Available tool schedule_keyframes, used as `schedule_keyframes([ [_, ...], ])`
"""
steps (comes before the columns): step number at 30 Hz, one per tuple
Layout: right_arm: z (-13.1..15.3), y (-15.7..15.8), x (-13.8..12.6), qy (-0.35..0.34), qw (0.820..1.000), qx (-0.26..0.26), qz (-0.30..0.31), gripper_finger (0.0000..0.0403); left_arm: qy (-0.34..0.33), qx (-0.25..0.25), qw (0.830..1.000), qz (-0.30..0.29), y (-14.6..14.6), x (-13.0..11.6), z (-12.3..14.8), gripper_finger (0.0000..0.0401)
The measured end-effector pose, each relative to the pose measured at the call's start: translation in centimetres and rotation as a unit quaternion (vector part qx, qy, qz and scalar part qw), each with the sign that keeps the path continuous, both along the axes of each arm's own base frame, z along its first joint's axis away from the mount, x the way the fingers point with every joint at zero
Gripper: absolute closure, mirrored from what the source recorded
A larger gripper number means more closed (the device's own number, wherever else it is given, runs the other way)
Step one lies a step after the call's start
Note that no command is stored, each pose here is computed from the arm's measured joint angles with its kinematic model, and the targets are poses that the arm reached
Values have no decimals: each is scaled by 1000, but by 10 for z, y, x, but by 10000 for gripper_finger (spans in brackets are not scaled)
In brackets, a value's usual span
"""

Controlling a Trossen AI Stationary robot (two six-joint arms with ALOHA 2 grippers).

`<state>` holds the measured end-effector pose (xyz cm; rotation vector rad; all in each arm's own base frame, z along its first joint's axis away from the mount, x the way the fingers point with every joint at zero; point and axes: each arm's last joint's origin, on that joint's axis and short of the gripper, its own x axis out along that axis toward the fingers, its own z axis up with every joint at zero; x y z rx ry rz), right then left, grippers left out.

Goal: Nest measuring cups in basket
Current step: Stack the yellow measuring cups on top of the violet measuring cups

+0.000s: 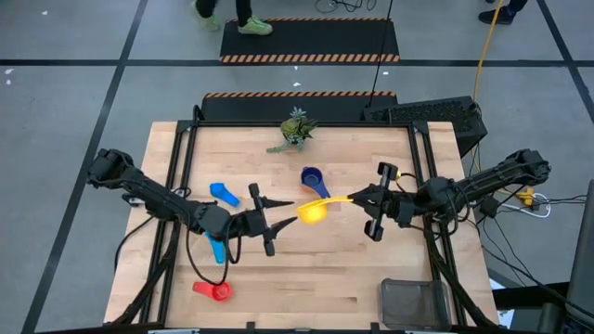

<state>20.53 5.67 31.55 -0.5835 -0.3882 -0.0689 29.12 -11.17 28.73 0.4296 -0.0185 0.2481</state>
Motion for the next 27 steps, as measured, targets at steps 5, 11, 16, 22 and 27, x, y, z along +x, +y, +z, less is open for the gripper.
schedule_keyframes([
  [5, -3, -2, -6, -2, 1000, 8, 4, 403, -22, 9, 1000, -4, -3, -2, 5, 217],
  [11, -10, -2, -8, -8, 1000, 17, 21, 403, -37, 7, 999, -14, 0, -1, 8, 217],
  [16, -12, -2, -7, -13, 999, 21, 23, 403, -48, 5, 998, -39, 4, 2, 10, 217],
  [22, -12, -1, -7, -16, 999, 23, 26, 403, -58, 3, 997, -51, 7, 3, 12, 217],
  [27, -11, -2, -5, -26, 999, 23, 33, 403, -69, 6, 996, -59, 7, 9, 7, 217],
])
